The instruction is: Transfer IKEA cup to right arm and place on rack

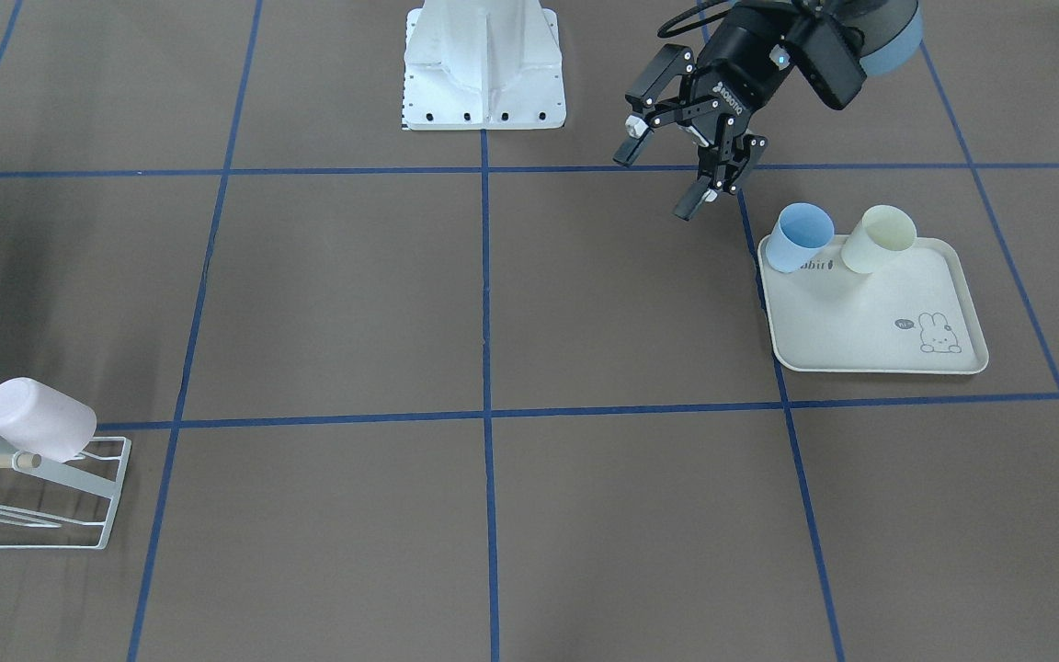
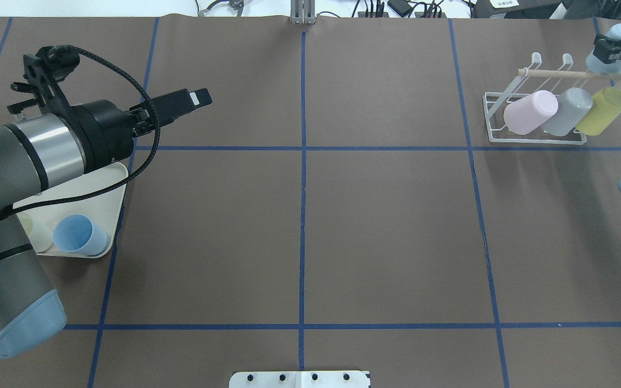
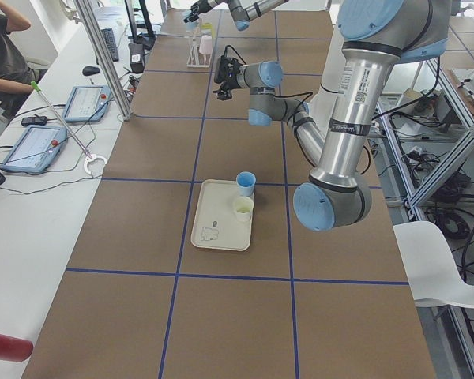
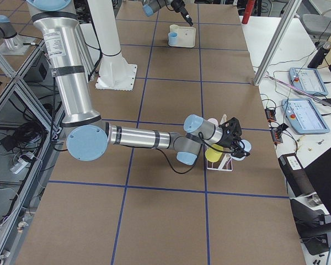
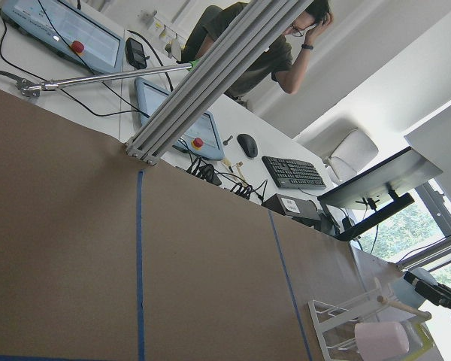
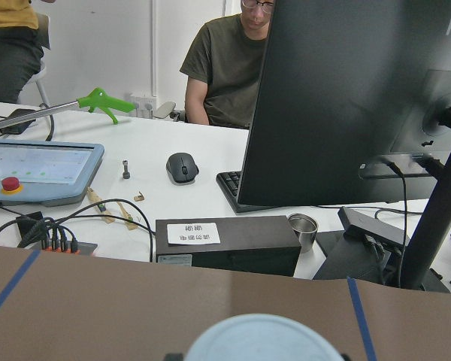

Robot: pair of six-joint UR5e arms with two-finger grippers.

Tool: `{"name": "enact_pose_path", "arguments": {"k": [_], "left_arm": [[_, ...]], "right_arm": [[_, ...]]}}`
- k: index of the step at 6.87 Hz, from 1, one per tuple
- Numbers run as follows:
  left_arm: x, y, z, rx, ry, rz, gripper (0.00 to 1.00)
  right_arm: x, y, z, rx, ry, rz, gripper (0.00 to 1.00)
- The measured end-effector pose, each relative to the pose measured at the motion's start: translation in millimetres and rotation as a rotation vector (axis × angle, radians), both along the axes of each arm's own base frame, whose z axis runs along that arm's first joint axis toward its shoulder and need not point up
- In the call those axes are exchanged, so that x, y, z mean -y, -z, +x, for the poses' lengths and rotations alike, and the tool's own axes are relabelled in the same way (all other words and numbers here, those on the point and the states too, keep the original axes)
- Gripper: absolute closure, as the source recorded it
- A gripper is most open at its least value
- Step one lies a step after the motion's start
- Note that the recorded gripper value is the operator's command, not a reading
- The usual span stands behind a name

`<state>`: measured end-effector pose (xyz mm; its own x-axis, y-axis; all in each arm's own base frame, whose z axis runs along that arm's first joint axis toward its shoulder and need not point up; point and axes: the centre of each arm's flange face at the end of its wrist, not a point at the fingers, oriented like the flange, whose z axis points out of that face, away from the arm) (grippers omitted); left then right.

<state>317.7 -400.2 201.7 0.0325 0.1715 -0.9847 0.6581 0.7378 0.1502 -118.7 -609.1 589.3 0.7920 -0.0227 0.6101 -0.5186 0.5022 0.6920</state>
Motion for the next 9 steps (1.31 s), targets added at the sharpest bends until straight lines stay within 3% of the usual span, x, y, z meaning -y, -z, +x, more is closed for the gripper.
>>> {"name": "enact_pose_path", "arguments": {"k": [5, 7, 9], "left_arm": [[12, 0, -21, 0.029, -0.011, 0.003, 0.00], [30, 2, -60, 0.175, -0.025, 0.021, 0.00], [51, -38, -103, 0.415, -0.080, 0.044, 0.00]], "right_arm": [[-10, 7, 2, 0.048, 0.076, 0.033, 0.00], [-6, 36, 42, 0.110, 0.144, 0.043, 0.00], [-7, 101, 92, 0.180, 0.240, -0.002, 0.00]]}}
